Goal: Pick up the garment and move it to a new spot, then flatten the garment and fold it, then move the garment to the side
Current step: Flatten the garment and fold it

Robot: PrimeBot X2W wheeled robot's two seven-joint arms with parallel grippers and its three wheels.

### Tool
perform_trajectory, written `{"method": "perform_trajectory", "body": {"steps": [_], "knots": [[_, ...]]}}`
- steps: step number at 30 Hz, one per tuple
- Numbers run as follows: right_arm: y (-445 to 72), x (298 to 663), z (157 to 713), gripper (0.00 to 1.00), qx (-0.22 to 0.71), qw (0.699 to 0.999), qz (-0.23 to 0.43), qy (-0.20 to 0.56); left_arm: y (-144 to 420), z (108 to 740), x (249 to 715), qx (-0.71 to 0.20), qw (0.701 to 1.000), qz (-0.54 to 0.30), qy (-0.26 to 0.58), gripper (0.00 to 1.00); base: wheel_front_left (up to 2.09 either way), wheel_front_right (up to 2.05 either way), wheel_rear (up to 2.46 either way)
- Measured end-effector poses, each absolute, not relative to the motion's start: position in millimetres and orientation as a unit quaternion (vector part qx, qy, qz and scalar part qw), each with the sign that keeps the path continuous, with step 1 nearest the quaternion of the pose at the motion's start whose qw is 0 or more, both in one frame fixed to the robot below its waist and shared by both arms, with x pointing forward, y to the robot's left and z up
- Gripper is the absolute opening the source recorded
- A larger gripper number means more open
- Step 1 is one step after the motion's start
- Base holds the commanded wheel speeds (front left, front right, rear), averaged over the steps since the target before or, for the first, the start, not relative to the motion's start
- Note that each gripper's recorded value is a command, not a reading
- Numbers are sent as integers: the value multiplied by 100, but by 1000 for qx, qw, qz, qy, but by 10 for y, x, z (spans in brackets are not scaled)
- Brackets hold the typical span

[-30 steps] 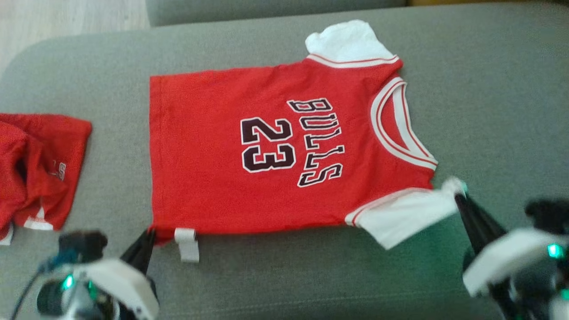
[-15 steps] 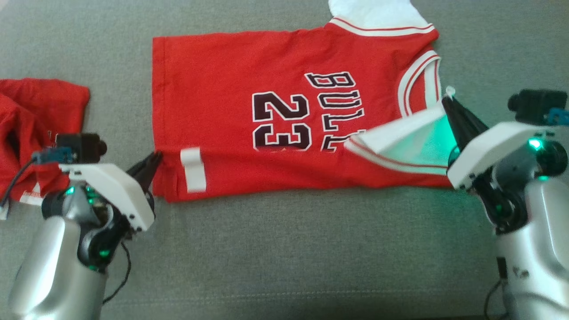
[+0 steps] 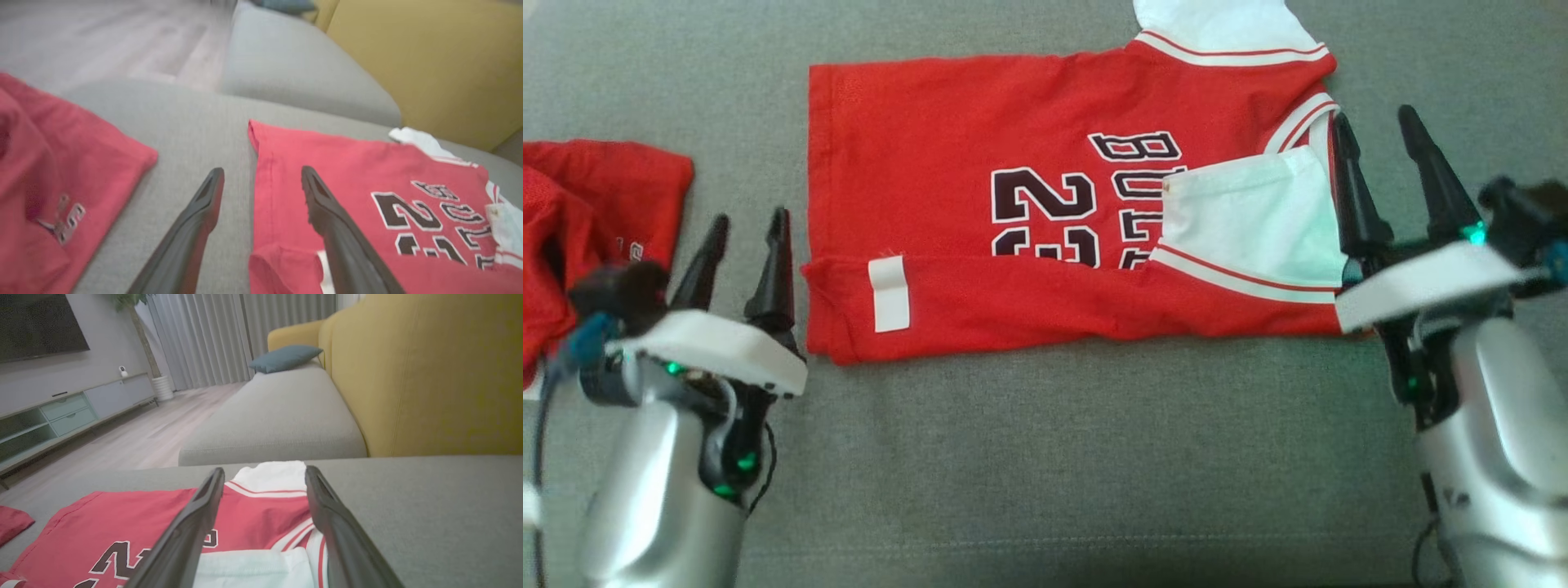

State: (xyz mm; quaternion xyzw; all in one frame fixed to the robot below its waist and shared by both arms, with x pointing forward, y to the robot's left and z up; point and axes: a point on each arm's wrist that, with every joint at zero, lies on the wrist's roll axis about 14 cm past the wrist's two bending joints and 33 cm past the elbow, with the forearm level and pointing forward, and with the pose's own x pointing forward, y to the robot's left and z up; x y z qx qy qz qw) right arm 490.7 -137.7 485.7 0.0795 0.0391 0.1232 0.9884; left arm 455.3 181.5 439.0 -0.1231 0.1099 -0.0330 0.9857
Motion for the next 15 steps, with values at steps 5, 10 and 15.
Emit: {"method": "perform_trajectory", "body": {"steps": [5, 10, 15], "knots": [[-1447, 4682, 4961, 100, 58, 992, 114, 2, 1806, 4752, 4443, -89, 996, -13, 13, 100, 0, 0, 0], [-1453, 4366, 4955, 100, 56, 993, 105, 7, 1777, 4920, 4263, -58, 998, -11, -17, 100, 0, 0, 0], [-1569, 4102, 4889, 100, 58, 995, 81, 29, 1700, 4870, 4075, -47, 999, -18, -8, 100, 0, 0, 0]]}}
